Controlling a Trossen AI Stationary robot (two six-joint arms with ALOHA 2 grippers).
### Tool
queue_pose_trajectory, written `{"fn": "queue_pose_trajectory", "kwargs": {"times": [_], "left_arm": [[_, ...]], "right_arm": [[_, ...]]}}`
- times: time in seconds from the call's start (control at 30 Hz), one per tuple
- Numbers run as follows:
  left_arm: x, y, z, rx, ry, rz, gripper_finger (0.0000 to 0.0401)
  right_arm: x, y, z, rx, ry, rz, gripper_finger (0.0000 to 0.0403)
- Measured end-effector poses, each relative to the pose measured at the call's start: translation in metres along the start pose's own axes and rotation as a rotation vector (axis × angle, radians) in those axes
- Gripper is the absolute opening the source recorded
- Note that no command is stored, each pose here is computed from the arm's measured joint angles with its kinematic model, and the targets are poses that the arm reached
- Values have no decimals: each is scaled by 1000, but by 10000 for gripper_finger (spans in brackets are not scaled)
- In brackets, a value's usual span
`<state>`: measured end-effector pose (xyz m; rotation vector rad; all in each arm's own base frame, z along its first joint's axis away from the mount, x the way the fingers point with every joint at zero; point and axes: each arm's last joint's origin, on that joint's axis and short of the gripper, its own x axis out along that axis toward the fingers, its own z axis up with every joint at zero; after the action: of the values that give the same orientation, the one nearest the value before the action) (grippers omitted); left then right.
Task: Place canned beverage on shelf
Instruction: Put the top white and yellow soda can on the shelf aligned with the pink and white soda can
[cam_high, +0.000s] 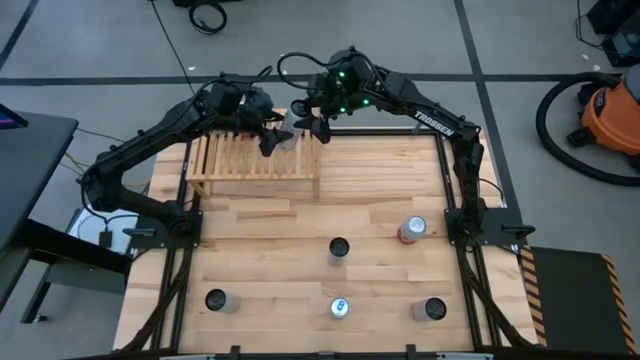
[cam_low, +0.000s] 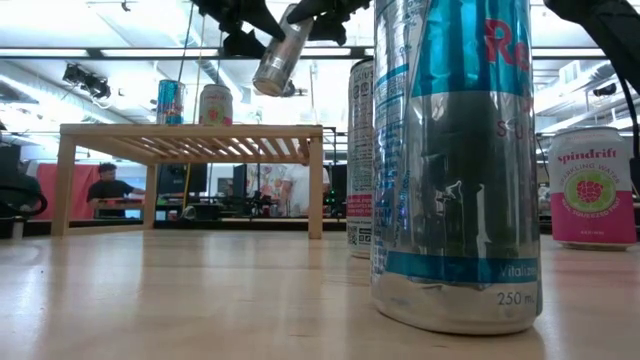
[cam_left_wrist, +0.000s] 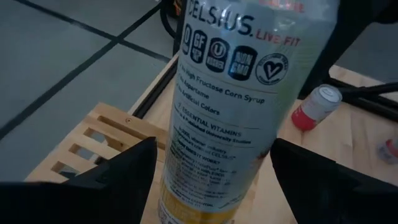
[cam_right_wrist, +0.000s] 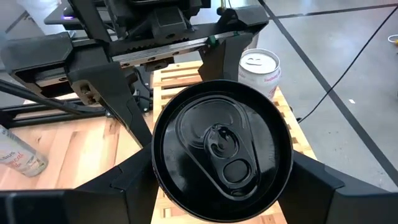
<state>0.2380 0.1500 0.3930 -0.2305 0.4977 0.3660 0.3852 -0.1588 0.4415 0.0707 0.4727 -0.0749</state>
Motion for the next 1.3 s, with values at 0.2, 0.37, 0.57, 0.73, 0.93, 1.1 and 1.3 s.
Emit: {"fn": "queue_pose_trajectory", "kwargs": {"times": [0.2,0.37,0.57,0.73,0.93,1.1,1.3], "left_arm": [[0,-2,0,10,-1,-85,314],[5,-1,0,30,2,-80,314],[5,-1,1,33,-6,-79,314],[7,0,1,12,-2,-71,314],[9,0,0,6,8,-70,314],[9,1,1,12,-6,-57,314],[9,1,1,6,-4,-51,314]], "right_arm": [[1,4,1,-4,-11,48,266],[2,7,1,-10,-8,42,266],[3,8,2,-11,-12,42,266],[3,7,3,-16,-25,41,266],[3,7,3,-16,-25,42,266],[3,7,3,-17,-29,41,266],[3,7,3,-17,-29,42,266]]}}
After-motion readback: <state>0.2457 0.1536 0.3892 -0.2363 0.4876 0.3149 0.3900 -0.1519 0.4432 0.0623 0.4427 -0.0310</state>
